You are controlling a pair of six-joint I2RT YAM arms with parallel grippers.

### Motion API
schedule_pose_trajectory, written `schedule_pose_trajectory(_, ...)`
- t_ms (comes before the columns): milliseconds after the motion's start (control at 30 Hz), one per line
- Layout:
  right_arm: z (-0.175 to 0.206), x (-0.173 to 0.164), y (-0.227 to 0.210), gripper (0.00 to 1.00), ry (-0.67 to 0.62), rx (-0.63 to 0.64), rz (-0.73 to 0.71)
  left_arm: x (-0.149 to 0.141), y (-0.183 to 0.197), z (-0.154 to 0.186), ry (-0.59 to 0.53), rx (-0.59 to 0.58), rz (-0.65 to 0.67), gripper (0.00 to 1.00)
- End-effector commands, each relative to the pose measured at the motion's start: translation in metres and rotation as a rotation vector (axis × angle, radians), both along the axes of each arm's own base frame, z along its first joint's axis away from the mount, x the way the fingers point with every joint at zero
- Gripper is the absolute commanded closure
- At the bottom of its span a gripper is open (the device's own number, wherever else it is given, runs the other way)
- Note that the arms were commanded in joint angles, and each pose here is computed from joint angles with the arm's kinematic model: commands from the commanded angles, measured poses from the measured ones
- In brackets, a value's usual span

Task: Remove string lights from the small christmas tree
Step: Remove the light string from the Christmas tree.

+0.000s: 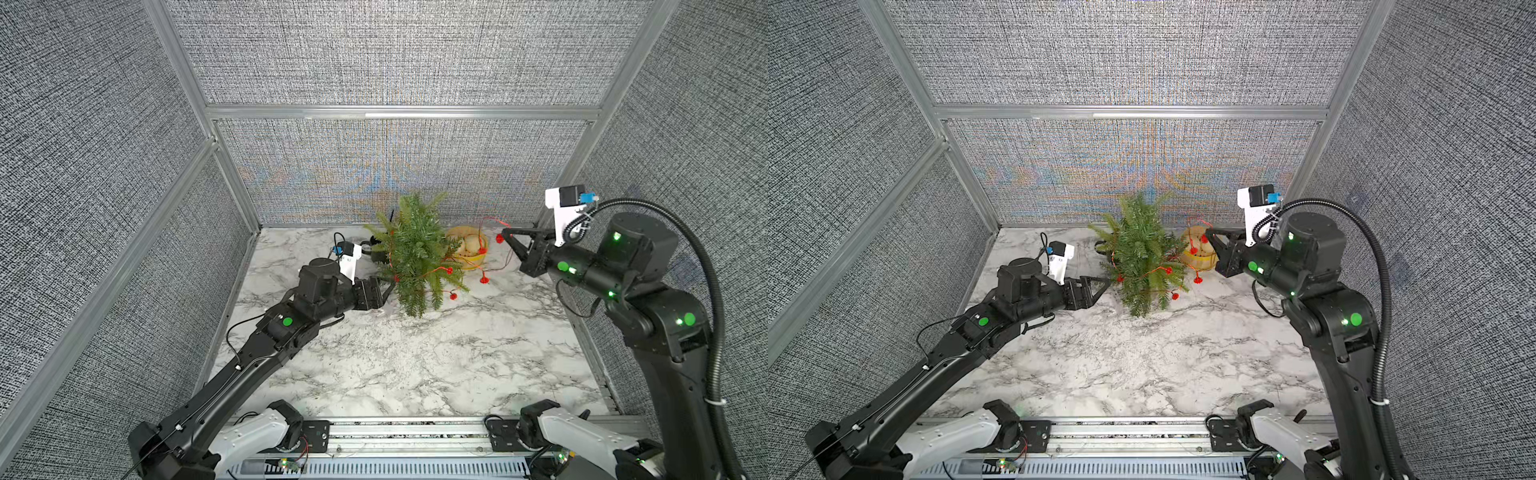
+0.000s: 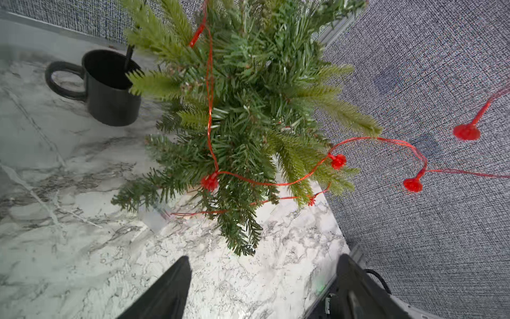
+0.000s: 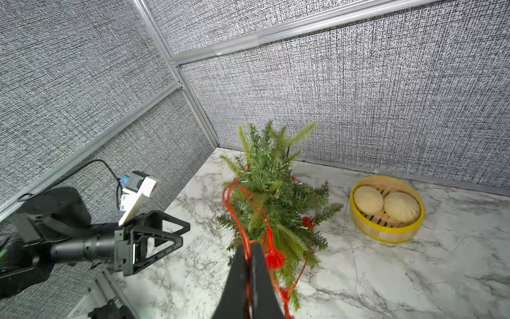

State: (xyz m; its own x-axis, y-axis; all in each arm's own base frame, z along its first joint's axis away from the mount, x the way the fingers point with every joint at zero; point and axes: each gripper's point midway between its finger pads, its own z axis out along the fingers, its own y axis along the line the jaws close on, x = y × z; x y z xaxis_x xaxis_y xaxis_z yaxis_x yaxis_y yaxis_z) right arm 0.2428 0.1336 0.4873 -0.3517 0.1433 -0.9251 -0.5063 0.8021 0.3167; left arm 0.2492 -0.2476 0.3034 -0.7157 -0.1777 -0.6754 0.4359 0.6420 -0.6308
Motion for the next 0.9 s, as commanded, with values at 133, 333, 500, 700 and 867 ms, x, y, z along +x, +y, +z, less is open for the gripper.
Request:
schedule_pose_trajectory(133,-0.028,-0.040,-0.003,1.00,0.127,0.015,0.043,-0.005,0.002,0.010,-0.013,-0.063,0.010,0.16)
schedule_pose_trajectory(333,-0.043,-0.069,-0.011,1.00,0.187,0.020,0.040,-0.005,0.002,0.004,-0.005,-0.060,0.012,0.16)
schedule_pose_trajectory(500,-0.059,-0.077,-0.008,1.00,0.249,0.038,0.065,-0.003,-0.001,0.000,0.003,-0.059,0.003,0.17)
schedule_pose_trajectory(700,-0.121,-0.068,-0.010,1.00,0.388,0.008,0.022,-0.002,0.003,-0.005,-0.009,-0.043,0.018,0.18)
schedule_pose_trajectory(867,-0.172,-0.049,-0.010,1.00,0.475,-0.016,-0.029,0.000,-0.001,-0.010,-0.007,-0.022,0.001,0.18)
